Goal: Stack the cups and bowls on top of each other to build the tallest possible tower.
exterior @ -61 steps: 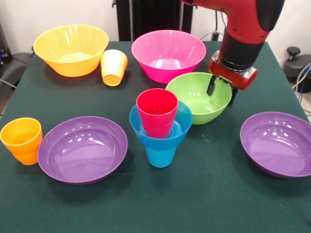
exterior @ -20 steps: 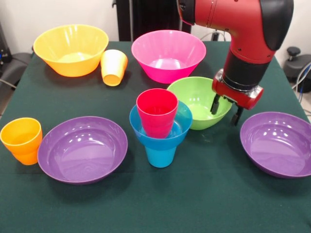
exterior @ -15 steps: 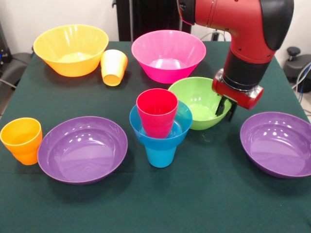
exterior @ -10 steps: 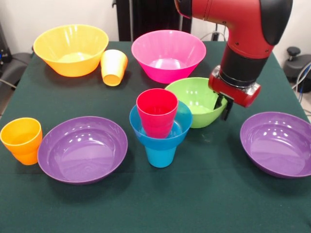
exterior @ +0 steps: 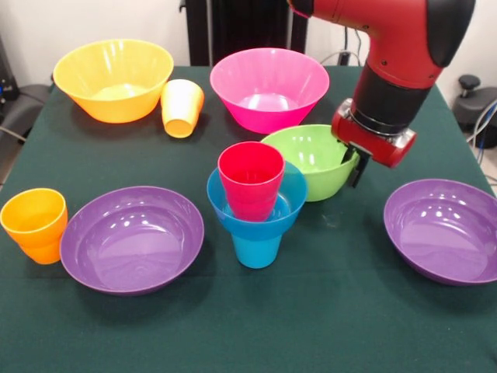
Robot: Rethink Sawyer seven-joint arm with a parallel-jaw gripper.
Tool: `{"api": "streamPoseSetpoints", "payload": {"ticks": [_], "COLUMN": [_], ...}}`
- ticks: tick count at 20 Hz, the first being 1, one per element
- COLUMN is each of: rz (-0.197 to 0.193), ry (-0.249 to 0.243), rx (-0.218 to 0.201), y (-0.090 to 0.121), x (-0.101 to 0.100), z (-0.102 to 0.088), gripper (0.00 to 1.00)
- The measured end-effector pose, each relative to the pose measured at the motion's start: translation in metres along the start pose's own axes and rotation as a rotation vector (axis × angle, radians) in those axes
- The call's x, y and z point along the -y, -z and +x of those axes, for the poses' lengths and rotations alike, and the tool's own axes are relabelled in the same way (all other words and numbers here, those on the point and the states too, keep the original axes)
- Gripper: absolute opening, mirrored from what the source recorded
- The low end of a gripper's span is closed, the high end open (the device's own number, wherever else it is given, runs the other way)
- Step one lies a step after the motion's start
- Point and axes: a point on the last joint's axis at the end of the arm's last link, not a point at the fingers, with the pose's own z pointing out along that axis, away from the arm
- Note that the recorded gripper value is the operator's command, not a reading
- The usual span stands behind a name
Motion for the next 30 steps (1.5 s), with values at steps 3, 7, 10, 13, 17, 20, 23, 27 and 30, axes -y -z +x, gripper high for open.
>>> {"api": "streamPoseSetpoints", "payload": {"ticks": [3,7,10,13,17,20,23,27,30], "rz": [0.032,0.067,0.085,0.099,0.115,0.123,0.132,0.151,0.166], "ry": [0.018,0.014,-0.02,-0.071,-0.126,-0.153,-0.171,-0.18,-0.185], "rx": [-0.013,-0.041,-0.065,-0.09,-0.108,-0.117,-0.133,-0.173,-0.202], "y": [0.002,0.003,0.003,0.004,0.007,0.011,0.015,0.027,0.038], "x": [-0.004,-0.013,-0.022,-0.031,-0.04,-0.046,-0.051,-0.056,-0.058], "z": [0.006,0.018,0.032,0.048,0.066,0.074,0.075,0.066,0.055], "gripper": [0.0,0.0,0.0,0.0,0.0,0.0,0.0,0.0,0.0]}}
